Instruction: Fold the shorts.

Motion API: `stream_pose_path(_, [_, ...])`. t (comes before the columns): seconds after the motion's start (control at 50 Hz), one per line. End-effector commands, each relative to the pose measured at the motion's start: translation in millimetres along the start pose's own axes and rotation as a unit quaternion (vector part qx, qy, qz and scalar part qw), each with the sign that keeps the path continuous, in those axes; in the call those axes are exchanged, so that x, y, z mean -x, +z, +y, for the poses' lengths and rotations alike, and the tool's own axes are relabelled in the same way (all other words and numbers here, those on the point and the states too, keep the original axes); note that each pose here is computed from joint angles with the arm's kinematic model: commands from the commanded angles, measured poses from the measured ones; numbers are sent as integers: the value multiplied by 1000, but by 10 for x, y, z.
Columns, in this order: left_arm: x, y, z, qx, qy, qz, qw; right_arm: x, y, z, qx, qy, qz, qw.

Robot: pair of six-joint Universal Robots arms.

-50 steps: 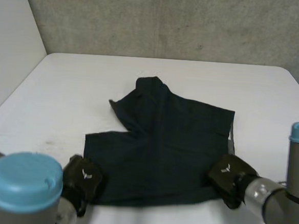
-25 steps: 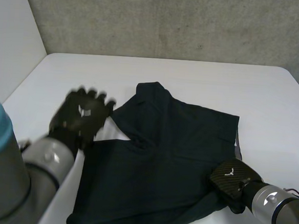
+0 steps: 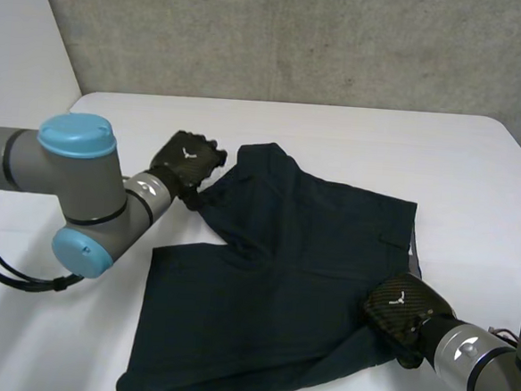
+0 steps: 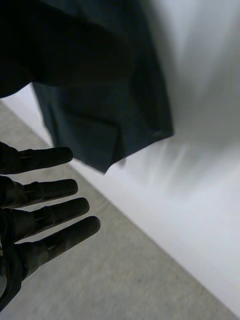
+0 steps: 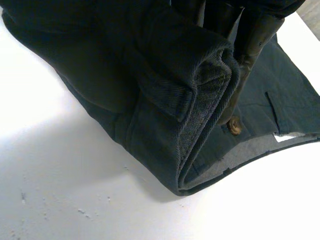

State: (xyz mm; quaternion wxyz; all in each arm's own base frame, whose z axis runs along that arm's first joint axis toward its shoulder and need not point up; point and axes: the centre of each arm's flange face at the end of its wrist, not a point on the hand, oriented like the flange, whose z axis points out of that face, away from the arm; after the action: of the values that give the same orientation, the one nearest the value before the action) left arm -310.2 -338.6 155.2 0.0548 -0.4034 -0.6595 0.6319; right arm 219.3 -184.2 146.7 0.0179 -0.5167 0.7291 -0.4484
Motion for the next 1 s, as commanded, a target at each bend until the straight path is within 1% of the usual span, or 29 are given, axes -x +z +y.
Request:
stream_pose_path(0.02, [-92, 41, 144, 17, 14, 29, 999, -3, 38, 17, -1, 0, 2, 1000])
stream_pose_path(0.18, [-115, 78, 226, 28, 16, 29, 999, 25, 83, 58, 6, 2, -6, 1000])
stream_pose_path(0.28, [-66, 90, 290, 42, 18, 10, 999, 38, 97, 76, 9, 4, -10, 1000])
stream_pose_path(0.36, [-10, 83, 393, 75, 39, -26, 996, 38, 99, 81, 11, 4, -9, 1000])
stream_pose_path(0.42, [54, 57, 432, 101, 72, -58, 991, 38, 99, 81, 11, 4, -9, 1000])
stream_pose_path(0.46, [24, 33, 447, 118, 94, -71, 986, 38, 99, 81, 11, 4, -9, 1000])
stream_pose_path(0.52, [40, 5, 458, 131, 104, -84, 982, 38, 99, 81, 11, 5, -9, 1000])
stream_pose_path(0.72, [-119, -86, 402, 159, 109, -110, 975, 31, 99, 76, 11, 28, -7, 1000])
stream_pose_path(0.84, [-229, -125, 372, 160, 108, -100, 976, 35, 98, 74, 10, 28, -8, 1000])
stream_pose_path(0.94, [-122, -175, 179, 140, 94, -118, 979, 32, 100, 74, 9, 29, -8, 1000])
stream_pose_path(1.0, [-28, -287, 6, 122, 68, -132, 981, 25, 97, 69, 8, 31, -7, 999])
